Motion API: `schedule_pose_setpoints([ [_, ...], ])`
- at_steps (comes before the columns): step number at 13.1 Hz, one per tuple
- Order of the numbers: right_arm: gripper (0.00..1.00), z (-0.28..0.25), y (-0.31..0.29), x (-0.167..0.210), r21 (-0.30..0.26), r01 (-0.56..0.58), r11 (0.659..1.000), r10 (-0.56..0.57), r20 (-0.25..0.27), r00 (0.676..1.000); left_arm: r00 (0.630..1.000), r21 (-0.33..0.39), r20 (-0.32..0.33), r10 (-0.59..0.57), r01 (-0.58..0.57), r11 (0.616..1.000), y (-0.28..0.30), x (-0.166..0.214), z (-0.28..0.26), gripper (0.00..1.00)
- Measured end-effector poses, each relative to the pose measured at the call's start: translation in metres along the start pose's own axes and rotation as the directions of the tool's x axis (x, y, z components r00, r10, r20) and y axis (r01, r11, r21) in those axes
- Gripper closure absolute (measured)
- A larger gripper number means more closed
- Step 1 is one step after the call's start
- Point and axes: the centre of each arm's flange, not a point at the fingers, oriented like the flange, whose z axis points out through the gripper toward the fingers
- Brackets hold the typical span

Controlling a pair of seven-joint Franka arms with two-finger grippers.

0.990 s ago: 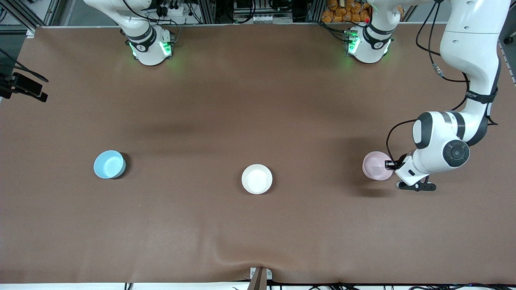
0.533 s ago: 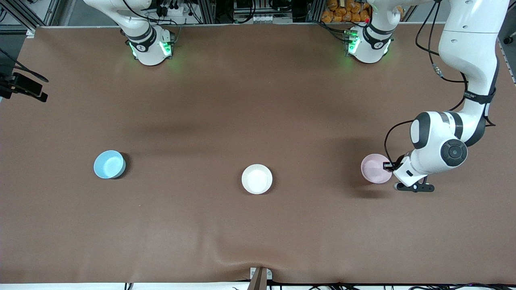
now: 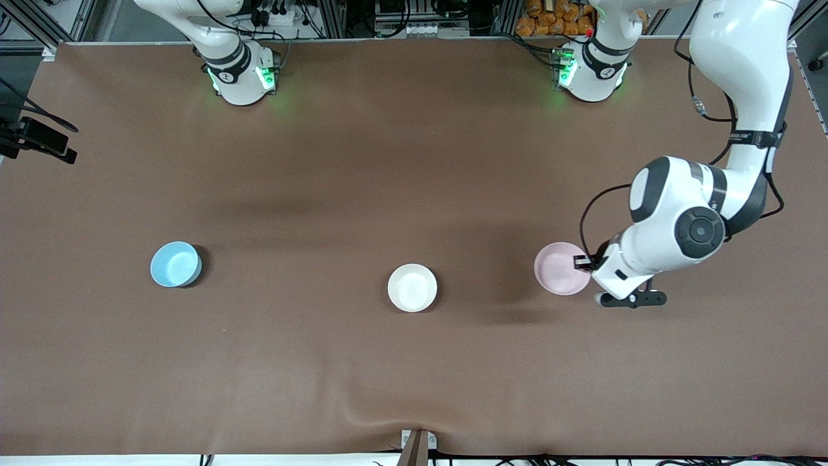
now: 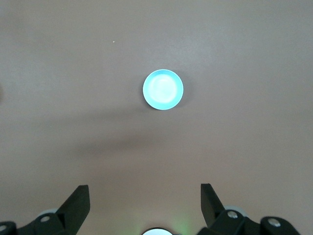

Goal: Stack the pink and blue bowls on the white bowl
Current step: 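Carry the pink bowl with the left gripper over the white bowl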

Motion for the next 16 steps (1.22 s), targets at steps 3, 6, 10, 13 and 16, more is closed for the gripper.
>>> schedule_pose_setpoints([
  [3,0.0,0.001,0.001,0.001,0.0,-0.004,1.0,0.004,0.002,1.0,1.0,-0.051,0.008,-0.014,0.014,0.999,0.067,-0.012,0.0,0.97],
  [6,0.0,0.015,0.004,0.014,0.0,-0.01,1.0,0.01,0.005,1.0,1.0,-0.079,0.008,-0.027,0.027,0.997,0.132,-0.018,0.01,0.97],
  [10,0.0,0.072,-0.006,0.064,-0.005,0.007,1.0,-0.007,0.015,1.0,0.999,-0.137,-0.031,-0.011,0.007,0.991,0.199,-0.02,0.038,0.97],
  [13,0.0,0.1,-0.013,0.097,-0.006,0.016,1.0,-0.016,-0.059,0.998,0.997,-0.178,-0.078,0.004,-0.018,0.984,0.222,-0.021,0.053,0.97],
  [16,0.0,0.179,0.002,0.138,-0.011,-0.001,1.0,0.001,-0.031,1.0,0.995,-0.196,-0.094,0.019,-0.037,0.98,0.24,-0.026,0.083,0.97],
])
